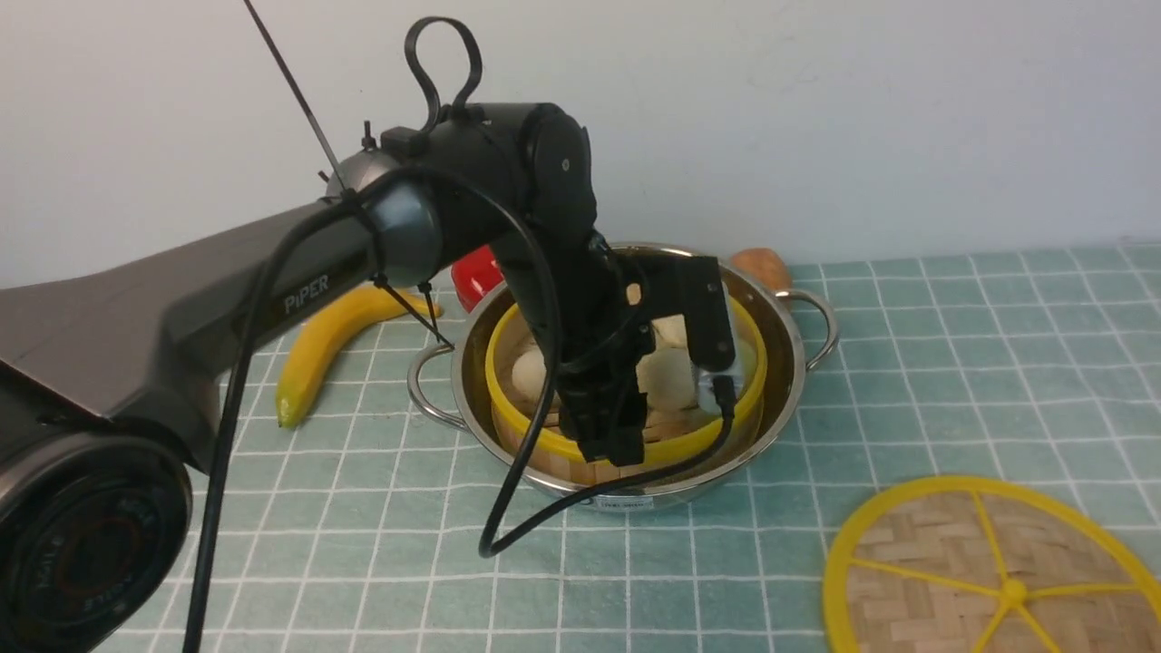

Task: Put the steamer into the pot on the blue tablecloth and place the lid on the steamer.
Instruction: 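Place the bamboo steamer basket with dumplings into the steel pot with the left gripper, then move the gripper down to the bamboo steamer lid and grasp its center knob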

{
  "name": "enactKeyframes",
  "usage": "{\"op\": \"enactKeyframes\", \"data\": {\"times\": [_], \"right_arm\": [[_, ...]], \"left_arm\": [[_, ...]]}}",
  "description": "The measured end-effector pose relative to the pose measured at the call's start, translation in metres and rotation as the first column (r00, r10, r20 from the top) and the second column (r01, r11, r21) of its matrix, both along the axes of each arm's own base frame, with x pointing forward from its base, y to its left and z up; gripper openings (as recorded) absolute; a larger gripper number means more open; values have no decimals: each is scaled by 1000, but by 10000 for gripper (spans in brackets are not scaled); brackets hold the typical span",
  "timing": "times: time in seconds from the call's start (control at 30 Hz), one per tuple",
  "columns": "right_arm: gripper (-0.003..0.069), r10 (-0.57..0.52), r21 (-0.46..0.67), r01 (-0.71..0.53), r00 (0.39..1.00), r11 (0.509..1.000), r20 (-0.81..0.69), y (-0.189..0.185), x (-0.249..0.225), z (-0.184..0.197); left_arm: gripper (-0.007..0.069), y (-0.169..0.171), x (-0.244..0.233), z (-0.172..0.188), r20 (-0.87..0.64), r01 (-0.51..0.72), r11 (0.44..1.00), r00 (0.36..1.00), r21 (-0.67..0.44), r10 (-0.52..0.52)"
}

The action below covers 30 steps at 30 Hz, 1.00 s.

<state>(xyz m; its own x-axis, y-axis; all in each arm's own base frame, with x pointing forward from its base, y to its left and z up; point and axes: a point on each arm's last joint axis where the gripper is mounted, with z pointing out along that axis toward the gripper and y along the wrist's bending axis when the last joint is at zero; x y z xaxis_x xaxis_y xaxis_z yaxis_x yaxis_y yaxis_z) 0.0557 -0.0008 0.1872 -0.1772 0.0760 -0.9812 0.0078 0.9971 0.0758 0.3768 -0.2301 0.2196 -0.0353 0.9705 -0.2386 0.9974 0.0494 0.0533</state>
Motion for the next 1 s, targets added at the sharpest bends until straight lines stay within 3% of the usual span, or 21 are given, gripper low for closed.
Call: {"op": "enactKeyframes", "data": {"times": [0.07,0.2,0.3,0.33,0.4,0.5,0.53,0.77,1.0], "right_arm": [[243,0,0,0,1000,1000,0,0,0,0],[243,0,0,0,1000,1000,0,0,0,0],[243,0,0,0,1000,1000,0,0,0,0],[243,0,0,0,1000,1000,0,0,0,0],[243,0,0,0,1000,1000,0,0,0,0],[243,0,0,0,1000,1000,0,0,0,0],[243,0,0,0,1000,1000,0,0,0,0],[243,0,-1,0,1000,1000,0,0,0,0],[243,0,0,0,1000,1000,0,0,0,0]], "left_arm": [[483,0,2,11,18,-33,999,999,-7,33],[487,2,5,47,97,-84,996,992,-25,86],[459,13,8,105,251,-217,973,940,-83,231],[456,14,8,109,257,-228,970,935,-90,243],[409,32,4,153,311,-374,906,852,-200,421],[373,42,1,174,321,-436,861,802,-263,504],[333,51,-2,190,324,-474,823,761,-313,561],[207,57,-5,207,344,-490,789,716,-372,607],[158,56,-4,209,322,-516,748,685,-418,653]]}}
